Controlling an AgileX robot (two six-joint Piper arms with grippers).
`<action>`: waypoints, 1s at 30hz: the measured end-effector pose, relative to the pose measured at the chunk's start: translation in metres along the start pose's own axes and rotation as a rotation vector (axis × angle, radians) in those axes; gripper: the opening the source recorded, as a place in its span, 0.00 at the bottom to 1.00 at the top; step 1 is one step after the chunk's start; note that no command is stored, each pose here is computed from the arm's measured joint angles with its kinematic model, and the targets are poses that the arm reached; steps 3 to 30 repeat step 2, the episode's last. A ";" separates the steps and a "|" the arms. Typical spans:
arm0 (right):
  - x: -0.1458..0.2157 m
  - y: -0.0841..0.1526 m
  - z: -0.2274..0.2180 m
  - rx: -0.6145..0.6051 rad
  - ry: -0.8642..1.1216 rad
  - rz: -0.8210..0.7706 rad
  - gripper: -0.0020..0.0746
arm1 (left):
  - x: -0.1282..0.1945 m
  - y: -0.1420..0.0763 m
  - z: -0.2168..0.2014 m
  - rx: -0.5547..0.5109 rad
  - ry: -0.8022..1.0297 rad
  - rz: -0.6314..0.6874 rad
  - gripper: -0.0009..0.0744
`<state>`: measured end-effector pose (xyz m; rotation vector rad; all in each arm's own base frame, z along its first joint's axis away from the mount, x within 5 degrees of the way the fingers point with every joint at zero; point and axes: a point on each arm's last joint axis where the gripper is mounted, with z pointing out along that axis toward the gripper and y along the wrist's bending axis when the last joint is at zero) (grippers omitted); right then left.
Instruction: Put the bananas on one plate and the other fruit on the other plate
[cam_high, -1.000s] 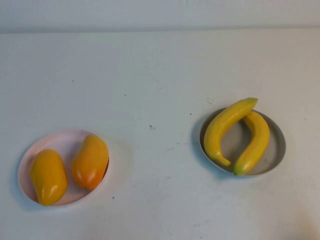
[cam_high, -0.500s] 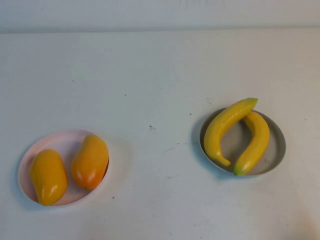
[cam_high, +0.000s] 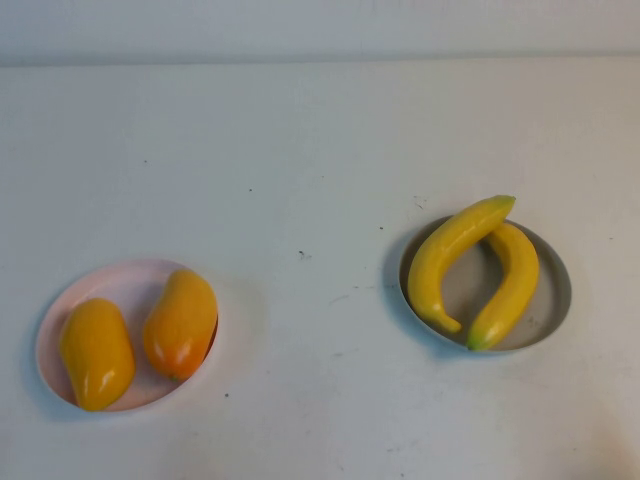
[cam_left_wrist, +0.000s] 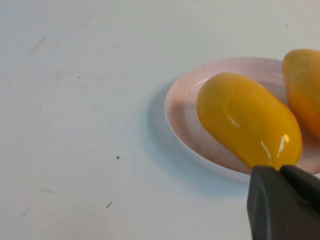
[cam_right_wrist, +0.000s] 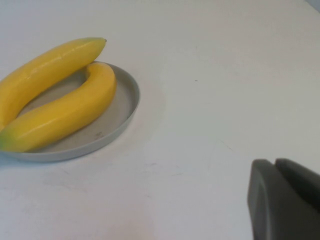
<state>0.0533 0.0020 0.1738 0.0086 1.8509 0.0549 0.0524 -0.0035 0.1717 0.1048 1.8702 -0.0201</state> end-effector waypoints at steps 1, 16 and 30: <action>0.000 0.000 0.000 0.000 0.000 0.000 0.01 | 0.000 0.000 0.000 0.000 0.000 0.000 0.01; 0.000 0.000 0.000 0.000 0.000 0.000 0.01 | 0.000 0.000 0.000 0.000 0.000 0.000 0.01; 0.000 0.000 0.000 0.000 0.000 0.000 0.01 | 0.000 0.000 0.000 0.000 0.000 0.000 0.01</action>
